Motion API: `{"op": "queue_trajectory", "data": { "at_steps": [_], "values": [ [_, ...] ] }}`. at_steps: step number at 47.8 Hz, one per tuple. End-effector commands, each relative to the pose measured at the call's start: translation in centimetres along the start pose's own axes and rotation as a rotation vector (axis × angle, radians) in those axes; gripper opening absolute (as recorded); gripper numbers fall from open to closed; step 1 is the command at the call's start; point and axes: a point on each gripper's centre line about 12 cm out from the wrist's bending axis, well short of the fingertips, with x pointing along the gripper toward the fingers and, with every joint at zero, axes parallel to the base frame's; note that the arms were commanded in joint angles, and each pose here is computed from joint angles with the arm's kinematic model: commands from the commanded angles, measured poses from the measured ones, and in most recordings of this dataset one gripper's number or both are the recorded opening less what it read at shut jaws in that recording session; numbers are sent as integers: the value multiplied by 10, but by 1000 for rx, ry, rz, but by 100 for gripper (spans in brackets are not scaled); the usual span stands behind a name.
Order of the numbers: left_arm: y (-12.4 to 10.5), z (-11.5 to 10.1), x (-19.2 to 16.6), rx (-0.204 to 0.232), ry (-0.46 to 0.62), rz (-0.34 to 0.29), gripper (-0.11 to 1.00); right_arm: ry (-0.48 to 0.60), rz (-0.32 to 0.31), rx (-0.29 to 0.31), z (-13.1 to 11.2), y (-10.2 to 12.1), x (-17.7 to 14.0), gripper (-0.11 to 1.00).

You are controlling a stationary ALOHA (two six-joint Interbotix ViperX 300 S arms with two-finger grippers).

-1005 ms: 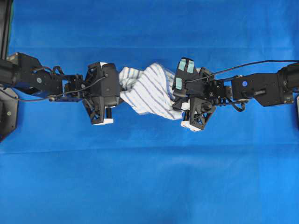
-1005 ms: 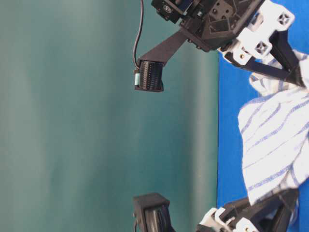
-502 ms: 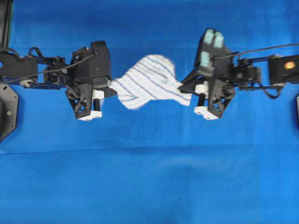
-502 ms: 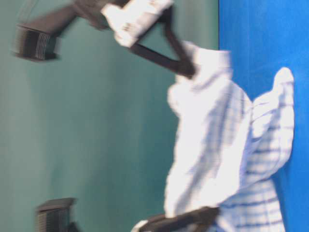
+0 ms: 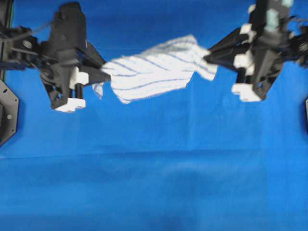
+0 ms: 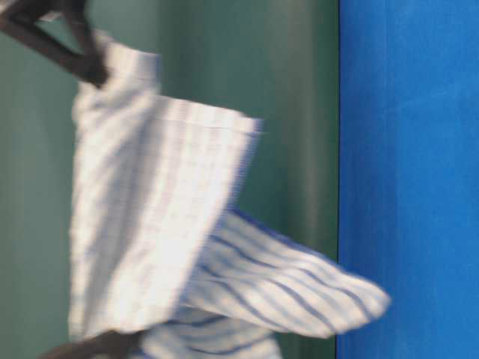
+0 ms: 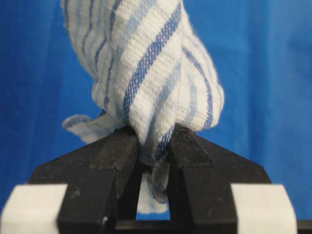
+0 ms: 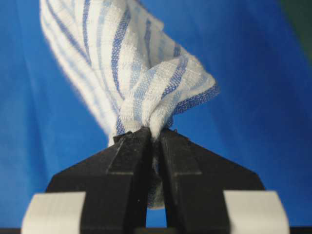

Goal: Lift the towel with both arms.

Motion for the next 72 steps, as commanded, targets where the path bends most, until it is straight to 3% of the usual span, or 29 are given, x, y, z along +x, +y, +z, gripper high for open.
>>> {"op": "queue_trajectory", "data": {
  "at_steps": [1, 13, 26, 41, 50, 54, 61, 64, 67, 72],
  "values": [
    [0, 30, -23, 6, -57, 1, 9, -75, -9, -8, 30, -2, -26, 8],
    [4, 76, -59, 11, -106, 14, 9, -141, -26, -61, 71, -4, -59, 8],
    [9, 106, -86, 10, -185, 35, 9, -189, -33, -86, 95, -5, -80, 8],
    [14, 109, -86, 34, -197, 55, 9, -168, -42, -127, 93, -5, -79, 8],
    [15, 114, -89, 39, -258, 63, 9, -187, -42, -163, 96, -5, -81, 9],
    [15, 113, -89, 37, -257, 62, 25, -190, -40, -154, 96, -5, -81, 11],
    [14, 110, -87, 39, -251, 57, 68, -172, -42, -153, 93, -5, -77, 54],
    [14, 108, -86, 39, -249, 59, 84, -171, -43, -154, 92, -5, -77, 66],
    [14, 107, -86, 39, -246, 56, 93, -171, -46, -156, 92, -5, -77, 69],
    [12, 104, -83, 40, -239, 51, 92, -162, -47, -157, 91, -6, -76, 66]
  ]
}}
